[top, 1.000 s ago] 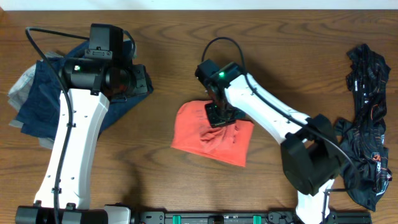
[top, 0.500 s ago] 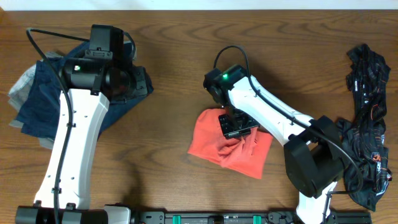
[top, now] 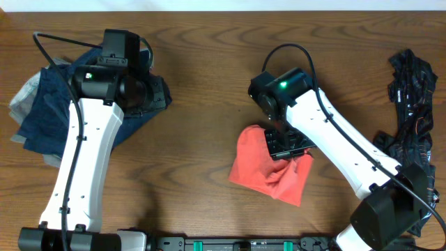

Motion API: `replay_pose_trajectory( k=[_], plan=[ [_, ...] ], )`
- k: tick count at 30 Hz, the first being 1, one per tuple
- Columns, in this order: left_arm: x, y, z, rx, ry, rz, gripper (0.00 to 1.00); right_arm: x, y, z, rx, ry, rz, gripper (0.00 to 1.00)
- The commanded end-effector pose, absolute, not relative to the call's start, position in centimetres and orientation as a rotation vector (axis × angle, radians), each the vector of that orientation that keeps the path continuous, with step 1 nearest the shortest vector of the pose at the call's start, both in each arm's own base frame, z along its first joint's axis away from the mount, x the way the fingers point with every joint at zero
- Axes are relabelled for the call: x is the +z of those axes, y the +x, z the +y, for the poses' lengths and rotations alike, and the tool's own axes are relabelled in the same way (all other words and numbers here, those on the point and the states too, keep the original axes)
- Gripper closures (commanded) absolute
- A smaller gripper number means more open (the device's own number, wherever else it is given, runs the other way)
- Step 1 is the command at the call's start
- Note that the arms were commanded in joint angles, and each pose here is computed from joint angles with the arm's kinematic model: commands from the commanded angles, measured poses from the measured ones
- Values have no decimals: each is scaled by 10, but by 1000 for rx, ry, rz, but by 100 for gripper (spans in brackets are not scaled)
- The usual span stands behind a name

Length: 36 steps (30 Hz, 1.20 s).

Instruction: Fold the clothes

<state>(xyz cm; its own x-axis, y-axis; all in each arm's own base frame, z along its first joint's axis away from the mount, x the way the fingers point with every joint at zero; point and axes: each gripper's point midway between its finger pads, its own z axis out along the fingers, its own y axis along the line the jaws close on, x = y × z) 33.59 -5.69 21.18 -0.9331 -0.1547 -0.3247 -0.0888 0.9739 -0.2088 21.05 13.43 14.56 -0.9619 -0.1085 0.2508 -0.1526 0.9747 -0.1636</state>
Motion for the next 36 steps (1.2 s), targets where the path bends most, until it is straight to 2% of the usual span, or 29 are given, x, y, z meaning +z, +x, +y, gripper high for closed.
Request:
replay_pose_trajectory(
  k=[1, 6, 11, 12, 14, 16, 19, 25, 36],
  plan=[
    [208, 335, -58, -284, -189, 2792, 59, 140, 206, 117, 355, 154, -2851, 98],
    [208, 335, -58, -285, -189, 2791, 59, 111, 195, 88, 550, 25, -2805, 96],
    [208, 335, -58, -285, -189, 2792, 59, 76, 182, 66, 613, -140, -2766, 94],
    [208, 335, -58, -285, -189, 2792, 60, 69, 179, 61, 618, -176, -2753, 91],
    [208, 334, -59, -289, -186, 2792, 56, 58, 176, 58, 587, -224, -2744, 75],
    [208, 334, -64, -311, -168, 2794, 55, 47, 177, 60, 523, -267, -2757, 65],
    [209, 330, -82, -386, -69, 2800, 55, 34, 188, 65, 444, -320, -2809, 66],
    [189, 319, -121, -414, 135, 2858, 55, 19, 212, 72, 359, -380, -2912, 75],
    [122, 304, -215, -562, 497, 2934, 55, 6, 196, 68, 371, -462, -2871, 73]
  ],
)
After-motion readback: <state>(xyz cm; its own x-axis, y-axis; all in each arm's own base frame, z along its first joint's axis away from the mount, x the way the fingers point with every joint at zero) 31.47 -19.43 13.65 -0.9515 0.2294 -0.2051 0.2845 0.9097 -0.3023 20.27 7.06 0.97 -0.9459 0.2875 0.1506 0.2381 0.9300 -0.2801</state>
